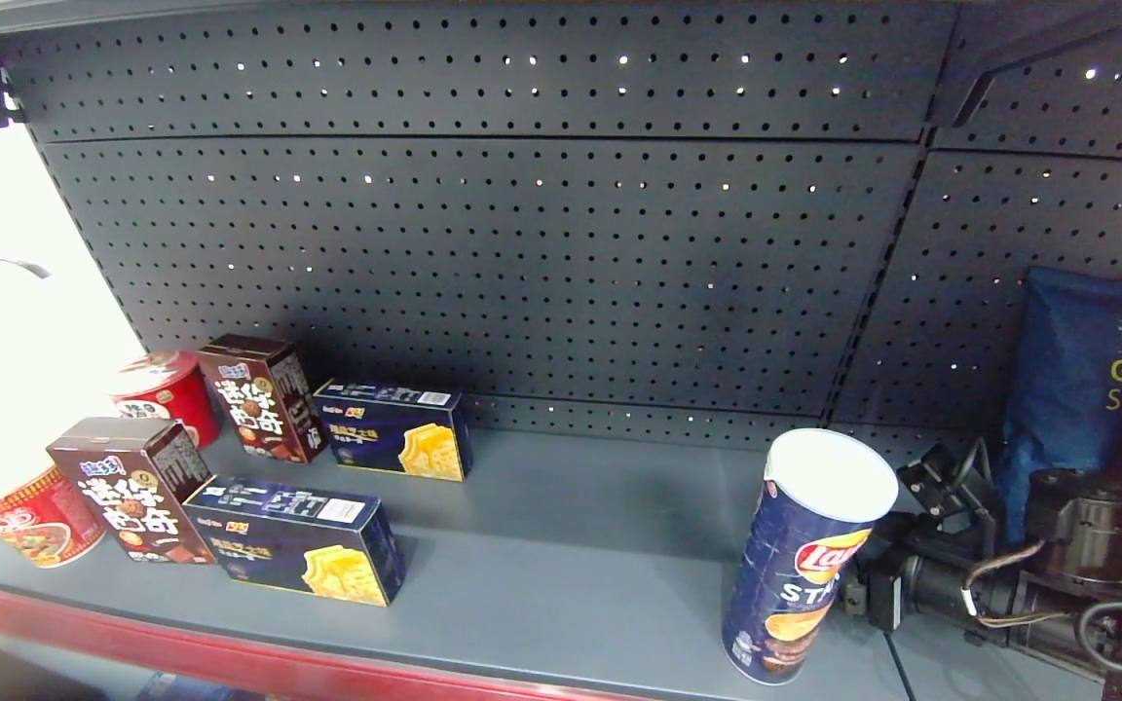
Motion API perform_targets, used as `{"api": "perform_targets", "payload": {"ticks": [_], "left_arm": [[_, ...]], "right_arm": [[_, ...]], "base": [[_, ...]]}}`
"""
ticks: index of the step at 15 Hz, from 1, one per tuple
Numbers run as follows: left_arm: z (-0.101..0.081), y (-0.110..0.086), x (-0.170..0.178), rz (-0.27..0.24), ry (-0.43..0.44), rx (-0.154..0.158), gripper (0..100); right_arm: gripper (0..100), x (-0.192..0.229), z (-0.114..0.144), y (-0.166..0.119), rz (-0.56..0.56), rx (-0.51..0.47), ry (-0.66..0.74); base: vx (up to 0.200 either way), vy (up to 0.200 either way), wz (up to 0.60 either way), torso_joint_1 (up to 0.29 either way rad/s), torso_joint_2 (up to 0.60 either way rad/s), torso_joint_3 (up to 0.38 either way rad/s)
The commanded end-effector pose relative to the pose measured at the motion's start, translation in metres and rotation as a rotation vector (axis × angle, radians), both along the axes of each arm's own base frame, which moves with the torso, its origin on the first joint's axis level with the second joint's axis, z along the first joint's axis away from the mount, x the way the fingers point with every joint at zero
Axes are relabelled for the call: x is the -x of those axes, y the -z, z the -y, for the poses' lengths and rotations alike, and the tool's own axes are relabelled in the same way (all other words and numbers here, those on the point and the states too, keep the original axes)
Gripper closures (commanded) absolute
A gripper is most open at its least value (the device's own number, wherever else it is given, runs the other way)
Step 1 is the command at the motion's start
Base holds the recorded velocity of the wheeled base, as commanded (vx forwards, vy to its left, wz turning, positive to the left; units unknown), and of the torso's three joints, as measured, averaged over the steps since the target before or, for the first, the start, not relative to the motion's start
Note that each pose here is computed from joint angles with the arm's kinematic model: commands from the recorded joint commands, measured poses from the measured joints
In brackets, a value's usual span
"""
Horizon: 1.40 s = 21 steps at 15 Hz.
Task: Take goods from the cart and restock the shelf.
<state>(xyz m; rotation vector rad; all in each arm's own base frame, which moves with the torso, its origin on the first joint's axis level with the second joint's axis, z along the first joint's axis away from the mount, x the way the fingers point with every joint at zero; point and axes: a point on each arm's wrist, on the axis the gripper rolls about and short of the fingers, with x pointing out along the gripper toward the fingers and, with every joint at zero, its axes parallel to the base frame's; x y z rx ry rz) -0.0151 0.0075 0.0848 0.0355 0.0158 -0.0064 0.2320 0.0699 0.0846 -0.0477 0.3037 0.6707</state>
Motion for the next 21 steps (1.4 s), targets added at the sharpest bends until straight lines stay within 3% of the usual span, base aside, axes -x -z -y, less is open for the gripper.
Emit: {"api": "perform_targets", "payload": {"ticks": [1,8,9,10,11,12,13,14,15,18,21], "left_arm": [[0.0,0.0,0.0,-0.001,-0.002,0.0,100],[0.0,0.0,0.0,0.002,0.003,-0.002,100],[-0.001,-0.022,0.005,0.076,0.043,-0.037,100],[-0.002,-0.039,0.008,0.09,0.099,-0.071,100],[-0.002,-0.058,0.011,0.091,0.132,-0.081,100],[-0.002,-0.065,0.011,0.09,0.145,-0.081,100],[0.0,-0.095,0.01,0.087,0.211,-0.082,100],[0.0,-0.095,0.01,0.087,0.211,-0.082,100],[0.004,-0.121,-0.001,0.067,0.267,-0.086,100],[0.016,-0.143,-0.031,-0.01,0.43,-0.089,100],[0.024,-0.152,-0.058,-0.013,0.48,-0.087,100]], "right_arm": [[0,0.007,-0.003,-0.004,0.015,-0.004,-0.02],[0,0.022,0.004,-0.003,-0.002,0.001,-0.008],[0,0.021,0.011,-0.006,0.01,-0.002,0.028],[0,0.024,0.013,-0.012,0.035,-0.011,0.033],[0,0.031,0.014,-0.017,0.047,-0.028,0.034],[0,0.034,0.013,-0.019,0.051,-0.036,0.032],[0,0.048,0.014,-0.027,0.078,-0.057,0.026],[0,0.048,0.014,-0.027,0.078,-0.057,0.026],[0,0.065,0.016,-0.038,0.132,-0.068,0.023],[0,0.097,0.02,-0.05,0.217,-0.077,0.135],[0,0.127,0.032,-0.058,0.246,-0.087,0.17]], "base": [[0.0,0.0,0.0,0.0,0.0,0.0],[0.0,0.0,0.0,0.0,0.0,0.0],[0.0,0.0,0.0,0.0,0.0,0.0],[0.0,0.0,0.0,0.0,0.0,0.0],[0.0,0.0,0.0,0.0,0.0,0.0],[0.0,0.0,0.0,0.0,0.0,0.0],[0.0,0.0,0.0,0.0,0.0,0.0],[0.0,0.0,0.0,0.0,0.0,0.0],[0.0,0.0,0.0,0.0,0.0,0.0],[0.0,0.0,0.0,0.0,0.0,0.0],[0.0,0.0,0.0,0.0,0.0,0.0]]}}
